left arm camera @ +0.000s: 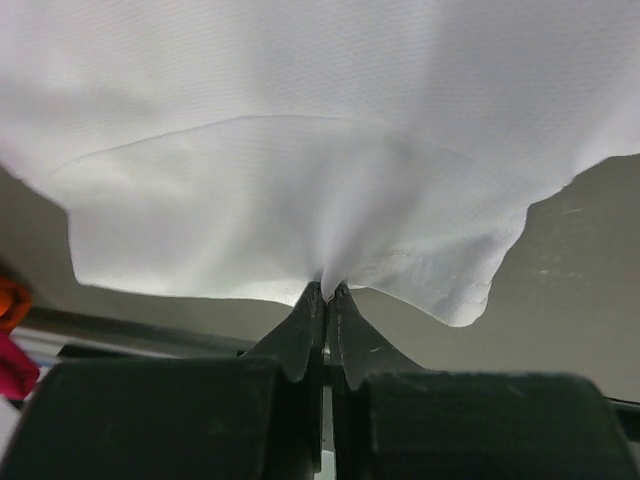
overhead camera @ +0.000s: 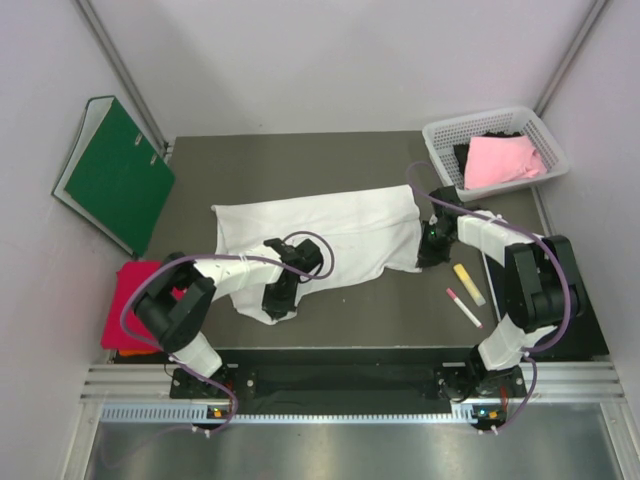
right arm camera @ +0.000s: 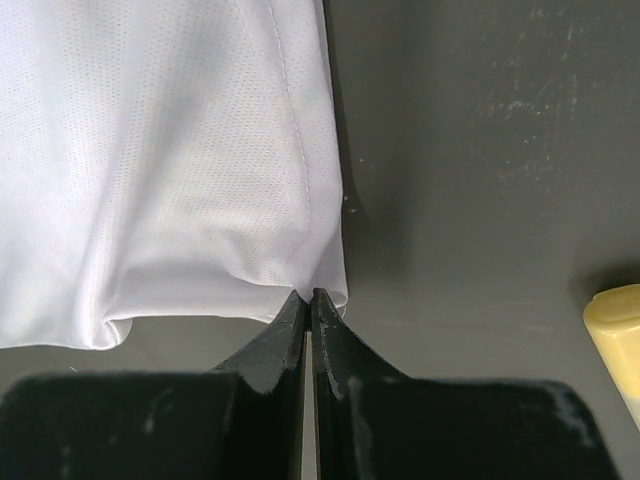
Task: Fold and stack the t-shirts
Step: Grap the side of the flattened tshirt closest away from the robot with both arms
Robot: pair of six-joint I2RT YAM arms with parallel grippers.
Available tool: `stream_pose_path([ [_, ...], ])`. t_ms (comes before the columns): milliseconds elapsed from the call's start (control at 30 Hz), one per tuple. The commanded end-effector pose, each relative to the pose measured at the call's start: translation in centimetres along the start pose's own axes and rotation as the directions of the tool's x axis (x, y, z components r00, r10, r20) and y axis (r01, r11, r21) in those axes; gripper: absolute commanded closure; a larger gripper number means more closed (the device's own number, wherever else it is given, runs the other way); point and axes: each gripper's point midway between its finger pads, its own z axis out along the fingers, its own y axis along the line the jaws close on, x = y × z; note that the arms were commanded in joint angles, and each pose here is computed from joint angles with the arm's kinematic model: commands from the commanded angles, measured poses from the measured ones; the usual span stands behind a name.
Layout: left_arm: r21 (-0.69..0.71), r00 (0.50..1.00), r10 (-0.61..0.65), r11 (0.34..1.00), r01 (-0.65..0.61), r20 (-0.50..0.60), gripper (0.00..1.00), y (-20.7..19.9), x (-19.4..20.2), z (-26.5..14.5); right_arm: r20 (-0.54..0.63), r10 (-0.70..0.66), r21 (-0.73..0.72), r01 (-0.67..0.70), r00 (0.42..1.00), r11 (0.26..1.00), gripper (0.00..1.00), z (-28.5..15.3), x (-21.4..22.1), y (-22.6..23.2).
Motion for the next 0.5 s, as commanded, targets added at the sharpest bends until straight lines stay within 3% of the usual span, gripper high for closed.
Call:
stream_pose_path([
  [0, -0.103, 0.998, -0.033, 0.994, 0.039, 0.059, 1.00, 2.5, -1.1, -3.4, 0.075, -0.021, -0.032, 0.024, 0.997, 0.999, 1.00, -2.2, -2.0, 0.7],
  [200, -0.255, 0.995, -0.022, 0.966, 0.047, 0.100, 1.00, 5.4, -2.6, -6.7, 0.116, -0.021, -0.052, 0.027, 0.993, 0.998, 1.00, -3.7, -3.4, 0.8],
  [467, -0.305, 0.989, -0.016, 0.950, 0.060, 0.144, 1.00, 5.7, -5.2, -8.5, 0.149, -0.025, -0.076, 0.037, 0.989, 0.996, 1.00, -4.7, -6.4, 1.1],
])
